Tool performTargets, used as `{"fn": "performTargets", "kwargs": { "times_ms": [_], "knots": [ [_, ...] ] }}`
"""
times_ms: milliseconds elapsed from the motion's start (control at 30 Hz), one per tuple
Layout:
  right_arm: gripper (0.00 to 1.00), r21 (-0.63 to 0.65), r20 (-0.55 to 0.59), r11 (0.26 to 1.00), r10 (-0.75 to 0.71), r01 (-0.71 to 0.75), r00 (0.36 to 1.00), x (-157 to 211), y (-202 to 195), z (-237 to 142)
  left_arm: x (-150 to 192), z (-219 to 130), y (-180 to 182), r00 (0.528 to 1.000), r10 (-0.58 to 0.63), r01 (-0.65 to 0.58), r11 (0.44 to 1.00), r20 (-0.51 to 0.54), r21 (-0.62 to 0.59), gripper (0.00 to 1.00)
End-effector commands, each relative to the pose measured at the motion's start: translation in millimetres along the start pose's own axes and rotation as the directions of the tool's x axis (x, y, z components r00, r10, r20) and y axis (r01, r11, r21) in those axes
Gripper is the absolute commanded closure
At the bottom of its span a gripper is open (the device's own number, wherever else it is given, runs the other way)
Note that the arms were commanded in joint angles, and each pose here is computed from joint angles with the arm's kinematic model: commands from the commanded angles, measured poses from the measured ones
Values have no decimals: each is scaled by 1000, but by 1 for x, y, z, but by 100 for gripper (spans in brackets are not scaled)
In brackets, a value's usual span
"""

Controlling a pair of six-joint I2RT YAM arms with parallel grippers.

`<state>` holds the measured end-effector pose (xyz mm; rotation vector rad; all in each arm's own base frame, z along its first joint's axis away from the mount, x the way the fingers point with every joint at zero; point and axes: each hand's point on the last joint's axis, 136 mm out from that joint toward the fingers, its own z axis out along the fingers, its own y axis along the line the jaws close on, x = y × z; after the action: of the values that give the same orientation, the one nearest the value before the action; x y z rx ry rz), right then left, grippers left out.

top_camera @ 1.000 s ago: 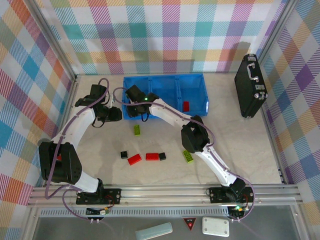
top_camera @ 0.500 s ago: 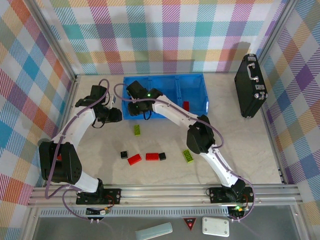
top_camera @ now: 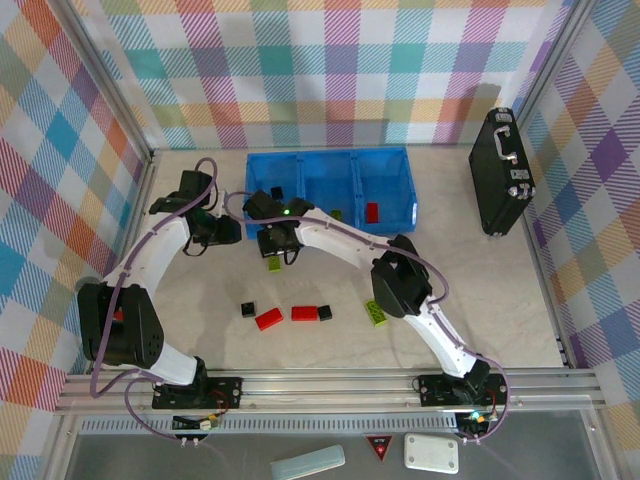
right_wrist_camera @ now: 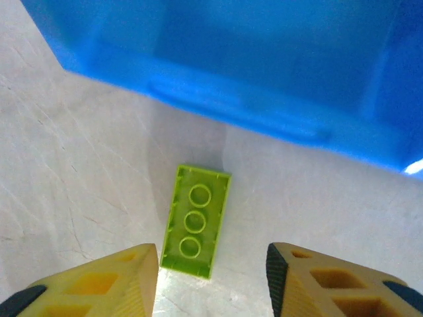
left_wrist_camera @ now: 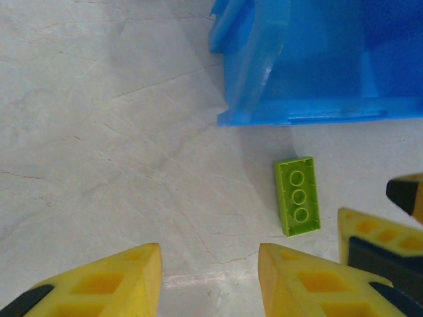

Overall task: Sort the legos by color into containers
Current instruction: Pick up the lego from the center of the table.

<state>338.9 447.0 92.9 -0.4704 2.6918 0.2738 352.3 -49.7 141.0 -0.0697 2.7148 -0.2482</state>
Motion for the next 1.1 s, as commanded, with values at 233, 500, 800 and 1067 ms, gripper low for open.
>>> {"fn": "performTargets", "kwargs": {
  "times_ms": [233, 500, 800, 1067],
  "knots": [
    [44, 34, 49, 992, 119, -121, 992, 4, 12, 7, -4, -9, 15, 999, -46, 46, 999, 30, -23, 57],
    [43, 66, 11, 986, 155, -156, 988, 18, 9, 33, -4, -10, 19, 998, -55, 56, 998, 32, -28, 57],
    [45, 63, -17, 987, 150, -148, 989, 27, 12, 50, -5, -10, 19, 998, -58, 59, 998, 33, -22, 57],
    [51, 73, -29, 988, 141, -139, 990, 32, 10, 58, -6, -10, 19, 997, -65, 65, 998, 33, -13, 57]
  ]
}}
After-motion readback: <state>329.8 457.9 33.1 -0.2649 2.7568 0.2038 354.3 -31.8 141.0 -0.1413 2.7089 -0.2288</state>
